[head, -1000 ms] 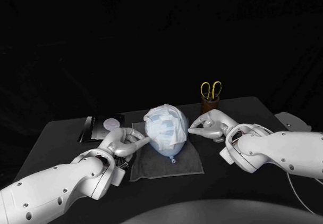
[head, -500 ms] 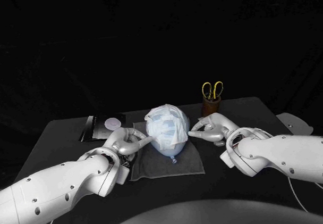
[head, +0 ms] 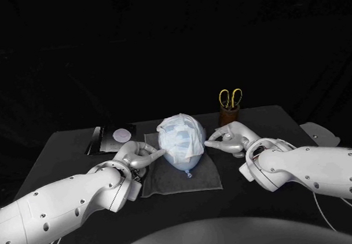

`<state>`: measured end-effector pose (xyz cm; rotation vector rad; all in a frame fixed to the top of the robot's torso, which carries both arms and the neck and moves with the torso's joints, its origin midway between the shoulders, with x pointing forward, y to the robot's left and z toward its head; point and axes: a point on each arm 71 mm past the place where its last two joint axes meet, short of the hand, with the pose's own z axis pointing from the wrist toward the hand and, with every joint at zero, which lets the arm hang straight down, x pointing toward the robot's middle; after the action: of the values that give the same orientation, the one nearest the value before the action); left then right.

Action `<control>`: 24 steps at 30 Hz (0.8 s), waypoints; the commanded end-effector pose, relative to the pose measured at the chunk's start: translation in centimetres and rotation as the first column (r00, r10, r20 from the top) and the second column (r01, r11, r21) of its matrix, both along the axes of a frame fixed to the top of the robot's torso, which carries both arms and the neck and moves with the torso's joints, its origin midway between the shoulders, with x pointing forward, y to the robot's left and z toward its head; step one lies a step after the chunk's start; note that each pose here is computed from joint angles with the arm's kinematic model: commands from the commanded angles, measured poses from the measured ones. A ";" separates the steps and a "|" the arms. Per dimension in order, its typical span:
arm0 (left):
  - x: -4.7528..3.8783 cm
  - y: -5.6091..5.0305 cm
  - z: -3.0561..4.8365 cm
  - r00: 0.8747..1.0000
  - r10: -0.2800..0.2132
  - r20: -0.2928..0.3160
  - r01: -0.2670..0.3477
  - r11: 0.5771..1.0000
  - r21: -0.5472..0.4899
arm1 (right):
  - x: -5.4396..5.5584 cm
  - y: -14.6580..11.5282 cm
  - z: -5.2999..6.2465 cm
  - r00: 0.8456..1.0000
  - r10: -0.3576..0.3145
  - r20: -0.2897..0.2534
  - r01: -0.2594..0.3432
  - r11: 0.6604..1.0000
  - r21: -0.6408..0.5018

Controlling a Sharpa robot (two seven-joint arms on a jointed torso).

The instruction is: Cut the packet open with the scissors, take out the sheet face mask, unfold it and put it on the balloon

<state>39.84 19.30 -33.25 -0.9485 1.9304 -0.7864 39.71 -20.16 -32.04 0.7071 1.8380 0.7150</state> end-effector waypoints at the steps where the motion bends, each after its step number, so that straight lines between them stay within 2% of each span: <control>1: 0.17 -0.3 0.14 1.000 0.019 0.002 -0.019 1.000 -0.017 | 0.0 0.3 -0.1 1.000 0.027 -0.010 -0.027 1.000 -0.009; 11: 0.34 -0.9 0.45 1.000 0.009 0.018 -0.008 0.999 -0.046 | -0.1 0.9 -0.2 0.999 0.041 -0.021 -0.041 0.999 0.001; 24: 0.39 -1.3 0.41 1.000 -0.002 0.007 0.003 0.999 -0.049 | -0.1 1.8 -0.3 0.997 0.064 -0.039 -0.064 0.998 0.007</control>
<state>40.14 18.19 -32.99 -0.9740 1.9156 -0.8242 39.68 -18.54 -32.26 0.6907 1.8783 0.7457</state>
